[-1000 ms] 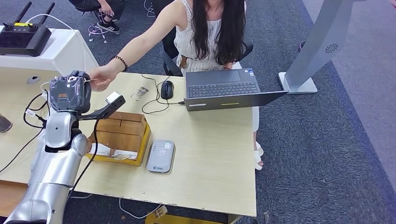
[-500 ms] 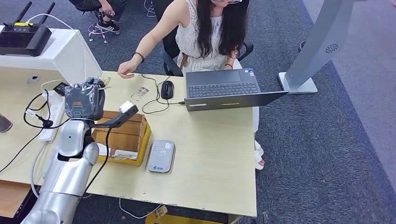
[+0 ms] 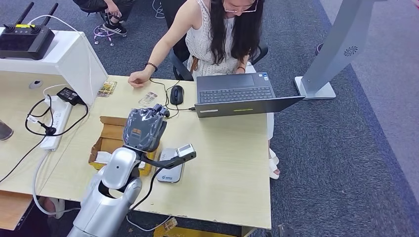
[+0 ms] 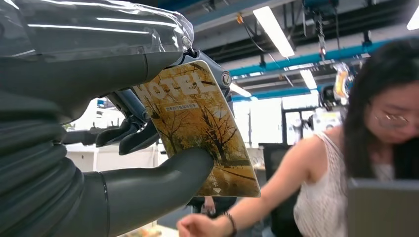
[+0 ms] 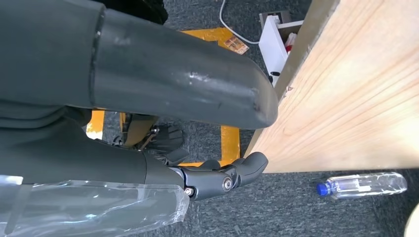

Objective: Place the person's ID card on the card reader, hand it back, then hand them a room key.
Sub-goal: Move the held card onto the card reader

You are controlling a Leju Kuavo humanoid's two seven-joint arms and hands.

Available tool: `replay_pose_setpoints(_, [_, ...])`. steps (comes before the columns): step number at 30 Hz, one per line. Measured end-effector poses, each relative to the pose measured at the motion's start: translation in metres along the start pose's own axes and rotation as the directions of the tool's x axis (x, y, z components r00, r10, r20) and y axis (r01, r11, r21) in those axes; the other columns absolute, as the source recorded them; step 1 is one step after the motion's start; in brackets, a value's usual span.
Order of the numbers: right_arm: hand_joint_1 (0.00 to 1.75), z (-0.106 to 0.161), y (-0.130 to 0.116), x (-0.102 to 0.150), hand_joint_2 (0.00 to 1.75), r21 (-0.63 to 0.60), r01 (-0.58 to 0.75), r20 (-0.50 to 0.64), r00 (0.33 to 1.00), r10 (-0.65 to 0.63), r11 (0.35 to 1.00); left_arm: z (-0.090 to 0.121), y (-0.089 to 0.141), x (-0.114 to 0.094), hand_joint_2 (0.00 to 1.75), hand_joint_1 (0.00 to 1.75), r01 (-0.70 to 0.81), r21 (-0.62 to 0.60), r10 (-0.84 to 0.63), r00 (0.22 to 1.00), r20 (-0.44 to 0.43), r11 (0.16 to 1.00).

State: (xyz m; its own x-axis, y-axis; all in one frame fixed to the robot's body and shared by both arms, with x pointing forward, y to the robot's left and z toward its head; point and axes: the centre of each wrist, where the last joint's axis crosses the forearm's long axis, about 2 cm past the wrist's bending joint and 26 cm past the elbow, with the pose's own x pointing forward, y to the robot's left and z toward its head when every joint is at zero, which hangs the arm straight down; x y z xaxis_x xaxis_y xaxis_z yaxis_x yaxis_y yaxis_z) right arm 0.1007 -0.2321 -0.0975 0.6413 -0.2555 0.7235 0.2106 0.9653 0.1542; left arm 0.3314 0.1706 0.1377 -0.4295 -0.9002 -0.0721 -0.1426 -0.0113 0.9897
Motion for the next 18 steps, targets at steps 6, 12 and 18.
replay_pose_setpoints(6, [0.0, 0.001, 0.001, -0.001, 0.0, -0.001, 0.007, -0.002, 1.0, -0.007, 1.0, 0.007, -0.009, 0.016, 1.75, 1.75, -0.013, -0.078, 0.016, 0.999, 0.04, 0.997])
replay_pose_setpoints(12, [0.0, 0.001, 0.003, -0.001, 0.0, -0.004, 0.015, 0.0, 1.0, -0.015, 1.0, 0.015, -0.024, 0.029, 1.75, 1.75, -0.016, -0.143, 0.022, 0.999, 0.045, 0.99])
replay_pose_setpoints(18, [0.0, 0.001, 0.005, -0.002, 0.0, -0.004, 0.022, -0.006, 1.0, -0.022, 1.0, 0.022, -0.041, 0.036, 1.75, 1.75, -0.012, -0.25, 0.015, 1.0, 0.008, 0.968])
